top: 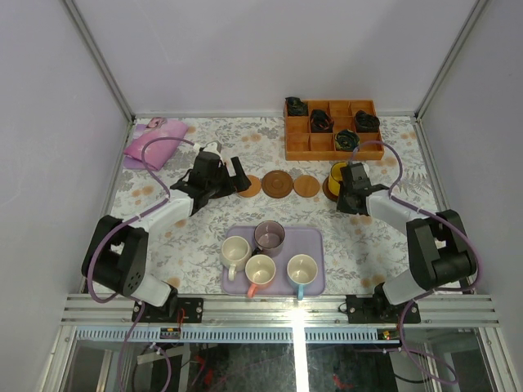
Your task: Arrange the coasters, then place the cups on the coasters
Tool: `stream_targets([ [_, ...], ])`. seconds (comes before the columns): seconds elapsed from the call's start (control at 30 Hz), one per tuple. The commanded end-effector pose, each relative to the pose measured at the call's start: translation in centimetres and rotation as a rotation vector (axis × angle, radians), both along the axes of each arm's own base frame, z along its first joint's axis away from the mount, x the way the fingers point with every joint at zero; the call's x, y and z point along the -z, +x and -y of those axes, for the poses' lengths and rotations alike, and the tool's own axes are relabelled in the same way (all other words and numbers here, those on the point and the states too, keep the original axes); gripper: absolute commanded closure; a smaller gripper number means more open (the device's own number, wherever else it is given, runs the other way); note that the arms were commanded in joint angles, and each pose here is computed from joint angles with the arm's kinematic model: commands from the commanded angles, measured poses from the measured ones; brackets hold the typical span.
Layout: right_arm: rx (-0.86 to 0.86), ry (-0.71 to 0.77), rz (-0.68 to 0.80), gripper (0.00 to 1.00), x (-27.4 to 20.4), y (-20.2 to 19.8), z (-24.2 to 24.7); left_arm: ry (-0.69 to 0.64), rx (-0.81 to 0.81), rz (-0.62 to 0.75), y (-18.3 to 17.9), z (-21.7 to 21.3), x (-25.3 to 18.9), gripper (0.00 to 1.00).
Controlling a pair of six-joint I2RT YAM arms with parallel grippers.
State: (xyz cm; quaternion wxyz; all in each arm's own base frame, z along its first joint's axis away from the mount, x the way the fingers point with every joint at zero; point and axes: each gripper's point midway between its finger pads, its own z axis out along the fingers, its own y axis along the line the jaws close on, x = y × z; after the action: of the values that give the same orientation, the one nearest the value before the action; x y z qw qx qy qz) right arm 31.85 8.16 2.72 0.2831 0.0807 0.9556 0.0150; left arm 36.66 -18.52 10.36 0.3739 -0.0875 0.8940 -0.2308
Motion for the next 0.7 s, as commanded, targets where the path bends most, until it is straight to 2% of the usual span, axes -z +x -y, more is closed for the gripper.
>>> stream_targets([
  [0.0,0.013,-0.029,0.067,1.0,-1.5,2.3,0.4,0.014,-0.012,0.023,0.7,0.0,-0.2,0.0],
  [0.2,0.004,-0.008,0.052,1.0,-1.7,1.9,0.0,0.012,-0.01,0.024,0.8,0.0,-0.2,0.0],
  [0.57,-0.071,0.082,0.045,1.0,-4.6,-3.4,-0.5,0.005,-0.007,0.024,0.8,0.2,-0.3,0.0],
  [0.67,-0.115,0.092,0.032,0.94,-6.2,-5.3,-0.5,0.003,-0.008,0.032,0.8,0.2,-0.6,0.0],
])
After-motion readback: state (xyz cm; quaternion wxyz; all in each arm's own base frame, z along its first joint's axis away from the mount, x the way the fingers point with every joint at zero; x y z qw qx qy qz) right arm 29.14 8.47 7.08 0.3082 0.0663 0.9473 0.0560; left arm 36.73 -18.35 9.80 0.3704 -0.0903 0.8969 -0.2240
